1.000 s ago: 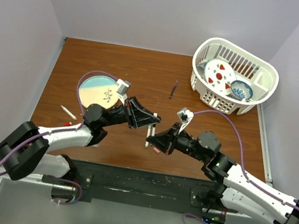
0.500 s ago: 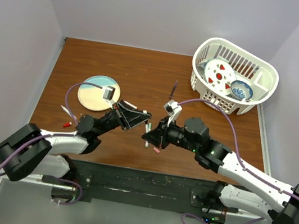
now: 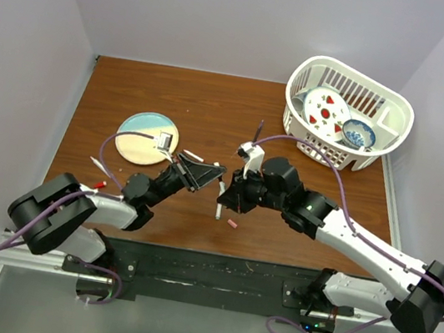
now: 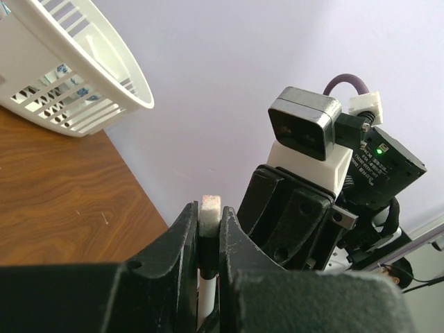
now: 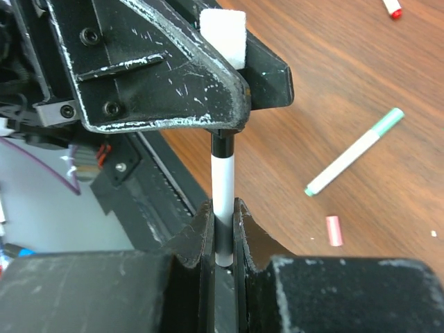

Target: Insert the pens into the pen caps

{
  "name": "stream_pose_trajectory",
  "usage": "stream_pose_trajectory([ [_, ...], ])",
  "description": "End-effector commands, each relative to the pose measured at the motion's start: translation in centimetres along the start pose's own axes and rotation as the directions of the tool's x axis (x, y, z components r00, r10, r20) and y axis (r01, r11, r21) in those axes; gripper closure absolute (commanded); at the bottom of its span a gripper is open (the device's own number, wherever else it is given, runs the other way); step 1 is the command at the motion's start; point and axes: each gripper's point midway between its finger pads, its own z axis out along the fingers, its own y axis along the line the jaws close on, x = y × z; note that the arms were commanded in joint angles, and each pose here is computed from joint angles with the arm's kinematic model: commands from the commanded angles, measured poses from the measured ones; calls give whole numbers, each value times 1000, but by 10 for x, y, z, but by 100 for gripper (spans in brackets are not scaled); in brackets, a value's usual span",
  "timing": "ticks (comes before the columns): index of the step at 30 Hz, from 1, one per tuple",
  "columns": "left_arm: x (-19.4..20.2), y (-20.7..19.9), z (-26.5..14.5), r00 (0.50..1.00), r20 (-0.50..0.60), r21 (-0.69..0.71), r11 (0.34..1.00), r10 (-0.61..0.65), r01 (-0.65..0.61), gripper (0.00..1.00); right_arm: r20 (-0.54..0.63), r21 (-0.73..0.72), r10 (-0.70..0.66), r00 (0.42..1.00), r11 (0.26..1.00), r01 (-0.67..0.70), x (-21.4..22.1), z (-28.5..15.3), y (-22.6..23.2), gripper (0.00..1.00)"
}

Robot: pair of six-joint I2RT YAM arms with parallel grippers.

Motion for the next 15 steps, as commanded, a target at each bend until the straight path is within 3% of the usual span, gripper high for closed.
stream_pose_trajectory([
  [1, 113, -42, -52, 863, -506, 156, 982, -17, 110, 100, 755, 183, -118, 646, 982, -35, -233, -87, -13, 100],
  [7, 97, -49, -28, 884, -467, 179, 981, 20, 73, 100, 673, 107, -56, 737, 994, -23, -201, -53, -13, 100],
  [11, 69, -54, 2, 898, -428, 206, 978, 101, -12, 100, 548, 49, 33, 836, 996, -71, -137, -24, -26, 100],
  [14, 44, -42, 25, 907, -387, 148, 982, 164, -114, 100, 442, 11, 76, 894, 996, -89, -90, -10, -31, 99],
  [15, 38, -25, 28, 907, -400, 56, 991, 131, -118, 100, 424, 4, 87, 901, 995, -98, -81, -11, -31, 96],
])
